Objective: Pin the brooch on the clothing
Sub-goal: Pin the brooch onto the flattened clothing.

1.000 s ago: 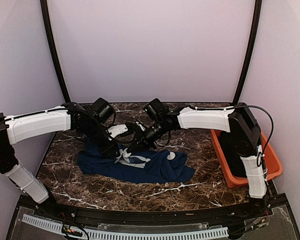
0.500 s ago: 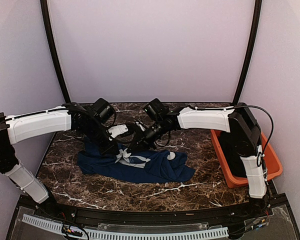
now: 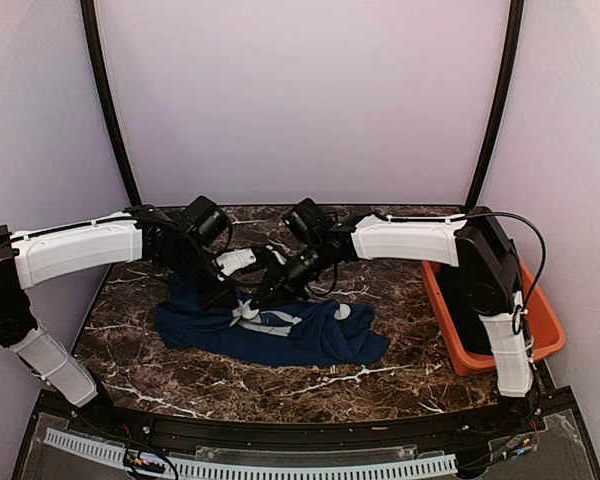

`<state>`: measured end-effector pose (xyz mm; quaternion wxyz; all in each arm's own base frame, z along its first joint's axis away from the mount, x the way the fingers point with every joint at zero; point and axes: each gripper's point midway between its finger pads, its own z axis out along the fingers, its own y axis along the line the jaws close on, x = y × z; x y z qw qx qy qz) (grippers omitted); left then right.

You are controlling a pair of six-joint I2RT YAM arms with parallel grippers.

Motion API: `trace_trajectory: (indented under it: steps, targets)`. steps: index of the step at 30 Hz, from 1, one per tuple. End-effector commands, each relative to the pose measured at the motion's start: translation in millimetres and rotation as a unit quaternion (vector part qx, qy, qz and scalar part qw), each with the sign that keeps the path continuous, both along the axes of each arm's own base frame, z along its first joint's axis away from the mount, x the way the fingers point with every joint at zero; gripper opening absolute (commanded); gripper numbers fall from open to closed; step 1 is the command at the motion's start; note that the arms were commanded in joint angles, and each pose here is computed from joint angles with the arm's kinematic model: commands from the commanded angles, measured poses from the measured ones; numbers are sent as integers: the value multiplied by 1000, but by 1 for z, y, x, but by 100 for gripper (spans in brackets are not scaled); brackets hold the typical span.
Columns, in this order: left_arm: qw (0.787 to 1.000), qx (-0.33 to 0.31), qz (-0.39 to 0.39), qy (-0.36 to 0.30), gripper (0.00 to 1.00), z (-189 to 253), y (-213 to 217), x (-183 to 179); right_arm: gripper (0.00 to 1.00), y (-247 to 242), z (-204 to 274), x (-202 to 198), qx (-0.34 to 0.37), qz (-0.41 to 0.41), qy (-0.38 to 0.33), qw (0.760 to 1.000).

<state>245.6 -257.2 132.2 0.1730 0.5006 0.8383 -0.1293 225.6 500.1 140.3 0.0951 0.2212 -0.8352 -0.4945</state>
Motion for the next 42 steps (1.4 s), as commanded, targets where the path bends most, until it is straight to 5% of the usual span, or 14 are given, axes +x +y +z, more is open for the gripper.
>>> trace_trajectory:
  steps: [1, 38, 42]
  targets:
    - [1000, -6, 7, -19, 1, 9, 0, 4, 0, 10, 4, -17, 18, 34, 0, 999]
    - [993, -19, 56, -106, 1, 35, 8, 28, 0, 6, 31, -58, 42, 100, 53, 993]
    - [991, -43, 53, -114, 12, 46, 5, 25, 0, 7, 34, -56, 57, 95, 63, 992]
